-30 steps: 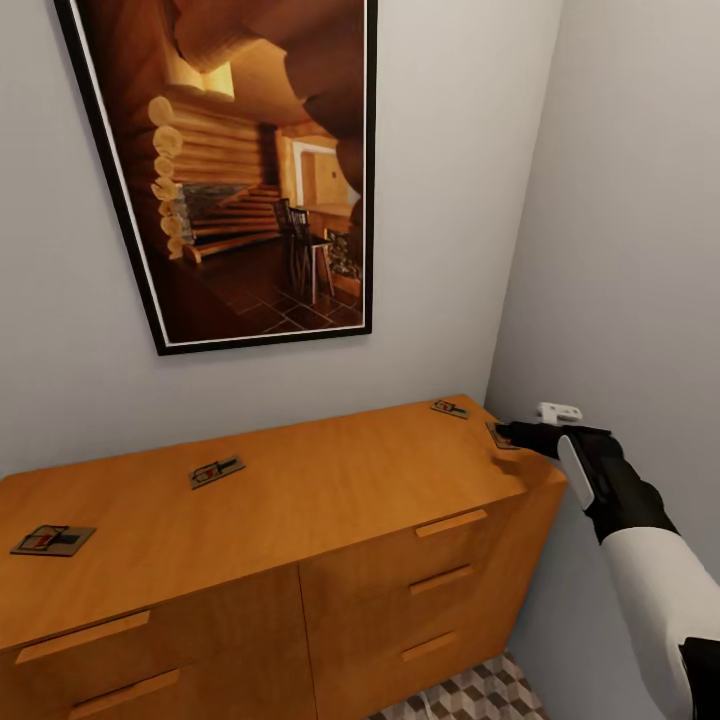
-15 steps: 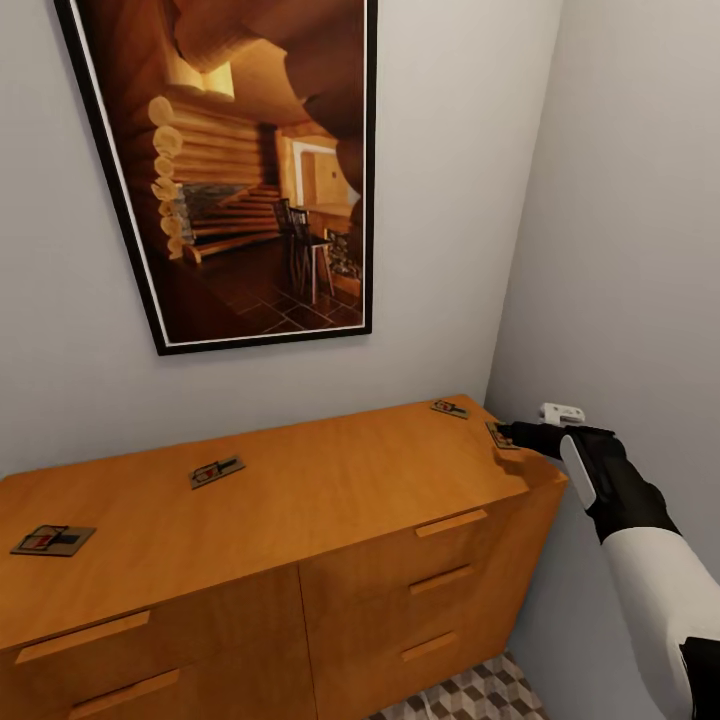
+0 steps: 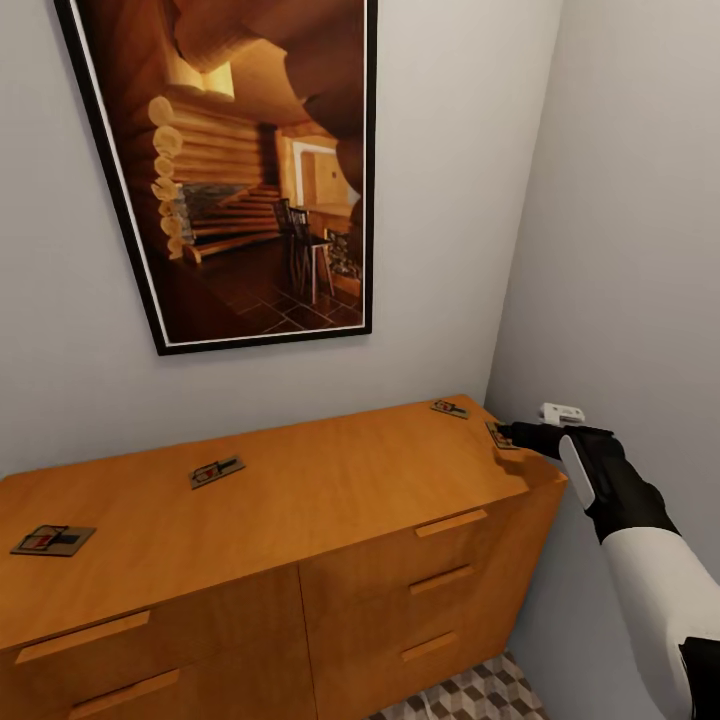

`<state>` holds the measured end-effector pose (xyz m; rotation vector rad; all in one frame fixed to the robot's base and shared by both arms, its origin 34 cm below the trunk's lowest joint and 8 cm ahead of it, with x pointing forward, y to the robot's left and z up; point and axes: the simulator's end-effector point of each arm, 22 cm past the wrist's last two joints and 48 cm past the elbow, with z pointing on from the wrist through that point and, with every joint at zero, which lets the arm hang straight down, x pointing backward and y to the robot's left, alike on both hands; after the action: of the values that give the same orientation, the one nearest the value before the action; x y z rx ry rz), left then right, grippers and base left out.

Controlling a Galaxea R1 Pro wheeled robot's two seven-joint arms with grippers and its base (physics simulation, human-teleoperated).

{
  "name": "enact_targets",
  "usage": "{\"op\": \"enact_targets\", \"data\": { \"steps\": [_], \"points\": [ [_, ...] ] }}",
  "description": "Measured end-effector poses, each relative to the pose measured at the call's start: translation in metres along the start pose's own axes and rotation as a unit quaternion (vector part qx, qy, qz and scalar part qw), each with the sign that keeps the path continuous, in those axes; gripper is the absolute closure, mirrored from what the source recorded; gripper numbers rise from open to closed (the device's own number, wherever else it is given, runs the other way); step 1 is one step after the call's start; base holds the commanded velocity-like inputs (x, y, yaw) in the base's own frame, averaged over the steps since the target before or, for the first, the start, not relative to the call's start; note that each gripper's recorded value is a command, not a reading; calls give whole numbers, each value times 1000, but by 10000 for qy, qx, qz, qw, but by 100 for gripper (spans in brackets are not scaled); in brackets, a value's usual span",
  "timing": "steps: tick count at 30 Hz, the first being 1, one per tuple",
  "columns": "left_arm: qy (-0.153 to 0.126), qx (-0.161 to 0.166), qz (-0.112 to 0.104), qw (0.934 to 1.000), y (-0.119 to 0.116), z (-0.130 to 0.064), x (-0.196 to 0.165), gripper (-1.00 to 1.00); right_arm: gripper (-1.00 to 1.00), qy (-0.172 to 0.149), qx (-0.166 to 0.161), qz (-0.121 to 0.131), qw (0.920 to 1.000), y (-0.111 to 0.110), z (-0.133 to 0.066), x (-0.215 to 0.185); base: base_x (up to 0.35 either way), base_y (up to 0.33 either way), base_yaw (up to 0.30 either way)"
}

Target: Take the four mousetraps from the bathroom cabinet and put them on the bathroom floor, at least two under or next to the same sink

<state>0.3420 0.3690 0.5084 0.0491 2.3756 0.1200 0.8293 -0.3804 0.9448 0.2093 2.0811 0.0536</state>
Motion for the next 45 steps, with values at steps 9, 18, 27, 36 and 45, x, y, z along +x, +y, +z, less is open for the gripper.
{"op": "enact_targets", "data": {
  "steps": [9,18,27,36,45],
  "points": [
    [0,0,0,10000,0,0,0,-100,-100,26,163,-34,9999,-7,0,1,0,0,0],
    [0,2,1,10000,0,0,0,-100,-100,73,422,-80,9990,-18,-1,3,0,0,0],
    [0,0,0,10000,0,0,0,-100,-100,92,451,-94,9989,-19,-1,4,0,0,0],
    [0,2,2,10000,0,0,0,-100,-100,97,458,-104,9988,-19,-1,4,0,0,0],
    [2,1,1,10000,0,0,0,-100,-100,98,454,-111,9989,-18,-1,4,0,1,0]
  ]
}}
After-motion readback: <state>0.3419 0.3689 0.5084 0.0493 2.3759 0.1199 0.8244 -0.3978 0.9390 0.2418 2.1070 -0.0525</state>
